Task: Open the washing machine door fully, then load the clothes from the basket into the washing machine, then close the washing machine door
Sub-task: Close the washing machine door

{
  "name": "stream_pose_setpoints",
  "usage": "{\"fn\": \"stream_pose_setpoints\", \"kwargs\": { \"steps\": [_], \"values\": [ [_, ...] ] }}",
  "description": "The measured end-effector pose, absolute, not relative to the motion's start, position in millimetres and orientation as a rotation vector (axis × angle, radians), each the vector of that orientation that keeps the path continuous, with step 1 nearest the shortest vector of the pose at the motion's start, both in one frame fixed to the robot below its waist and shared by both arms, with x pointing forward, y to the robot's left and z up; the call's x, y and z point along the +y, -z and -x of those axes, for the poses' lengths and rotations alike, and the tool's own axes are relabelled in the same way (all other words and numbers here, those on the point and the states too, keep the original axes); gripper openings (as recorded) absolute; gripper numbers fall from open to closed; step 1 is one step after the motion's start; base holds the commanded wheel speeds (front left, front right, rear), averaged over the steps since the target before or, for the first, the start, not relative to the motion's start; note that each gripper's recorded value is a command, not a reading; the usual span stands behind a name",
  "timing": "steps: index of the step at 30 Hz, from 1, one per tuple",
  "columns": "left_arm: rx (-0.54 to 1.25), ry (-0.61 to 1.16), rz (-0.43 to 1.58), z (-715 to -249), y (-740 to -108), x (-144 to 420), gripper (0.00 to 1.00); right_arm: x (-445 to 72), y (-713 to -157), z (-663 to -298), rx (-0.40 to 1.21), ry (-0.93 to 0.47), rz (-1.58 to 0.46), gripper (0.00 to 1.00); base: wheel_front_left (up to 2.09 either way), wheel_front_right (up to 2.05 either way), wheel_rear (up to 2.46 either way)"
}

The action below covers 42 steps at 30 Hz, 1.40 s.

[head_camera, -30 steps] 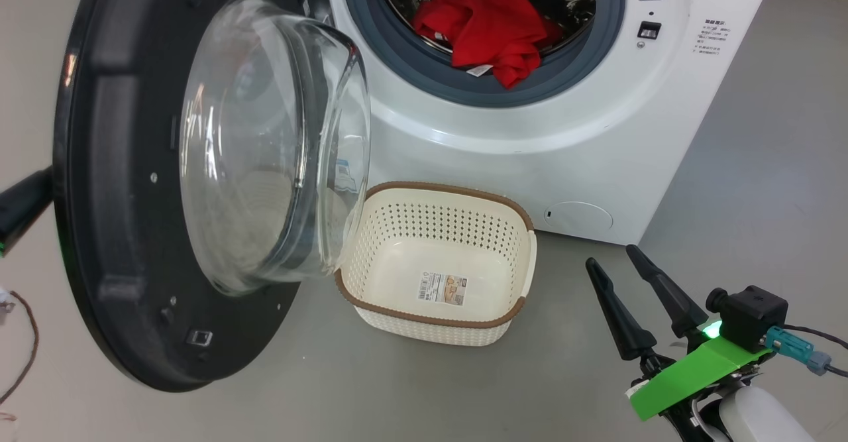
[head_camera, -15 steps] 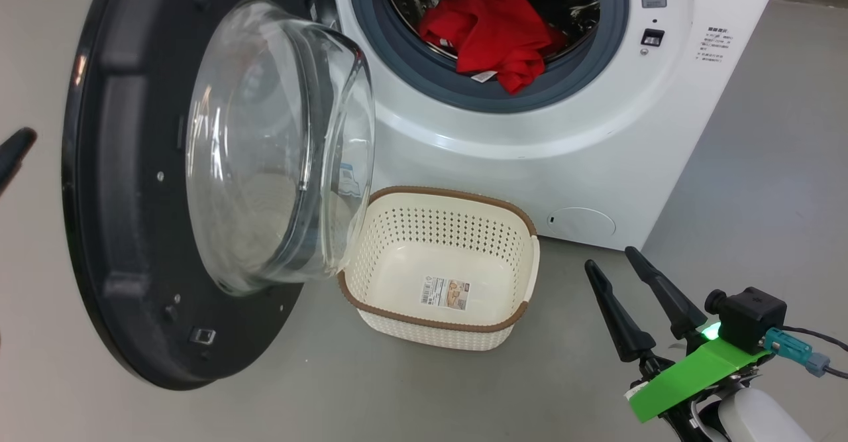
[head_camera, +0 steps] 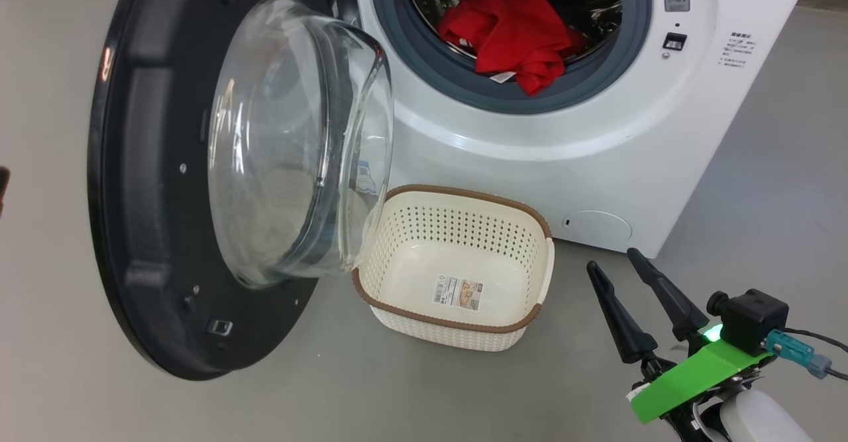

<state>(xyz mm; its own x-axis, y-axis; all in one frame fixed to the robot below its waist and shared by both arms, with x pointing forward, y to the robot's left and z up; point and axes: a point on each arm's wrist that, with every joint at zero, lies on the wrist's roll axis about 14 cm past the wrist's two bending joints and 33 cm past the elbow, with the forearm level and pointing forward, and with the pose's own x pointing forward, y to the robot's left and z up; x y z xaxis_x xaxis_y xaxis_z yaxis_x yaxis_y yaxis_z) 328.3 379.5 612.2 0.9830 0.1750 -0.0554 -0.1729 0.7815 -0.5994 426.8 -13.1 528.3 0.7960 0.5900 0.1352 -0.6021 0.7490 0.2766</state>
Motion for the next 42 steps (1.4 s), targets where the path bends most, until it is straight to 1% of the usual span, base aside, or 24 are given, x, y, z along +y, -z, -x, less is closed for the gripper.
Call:
{"fn": "stream_pose_setpoints", "kwargs": {
  "steps": [10, 12, 15, 19, 22, 28, 42],
  "values": [
    [-0.078, -0.339, 0.581, -296, -576, 385, 1.00, -8, -529, -428, -0.039, -0.664, -0.321, 1.00, 0.00, 0.00, 0.00],
    [-0.118, -0.367, 0.584, -289, -574, 386, 1.00, -8, -528, -428, -0.038, -0.664, -0.320, 1.00, 0.00, 0.00, 0.00],
    [-0.137, -0.390, 0.567, -279, -563, 379, 1.00, -8, -530, -428, -0.043, -0.664, -0.320, 1.00, 0.00, 0.00, 0.00],
    [-0.118, -0.404, 0.545, -268, -540, 362, 1.00, -7, -531, -429, -0.045, -0.666, -0.321, 1.00, 0.00, 0.00, 0.00],
    [-0.111, -0.411, 0.465, -262, -532, 355, 1.00, -5, -531, -429, -0.046, -0.670, -0.322, 1.00, 0.00, 0.00, 0.00],
    [-0.116, -0.424, 0.385, -255, -519, 345, 1.00, -4, -534, -429, -0.053, -0.673, -0.323, 1.00, 0.00, 0.00, 0.00],
    [-0.123, -0.449, 0.287, -248, -507, 330, 1.00, -9, -533, -425, -0.053, -0.665, -0.308, 1.00, 0.00, 0.00, 0.00]
  ]
}}
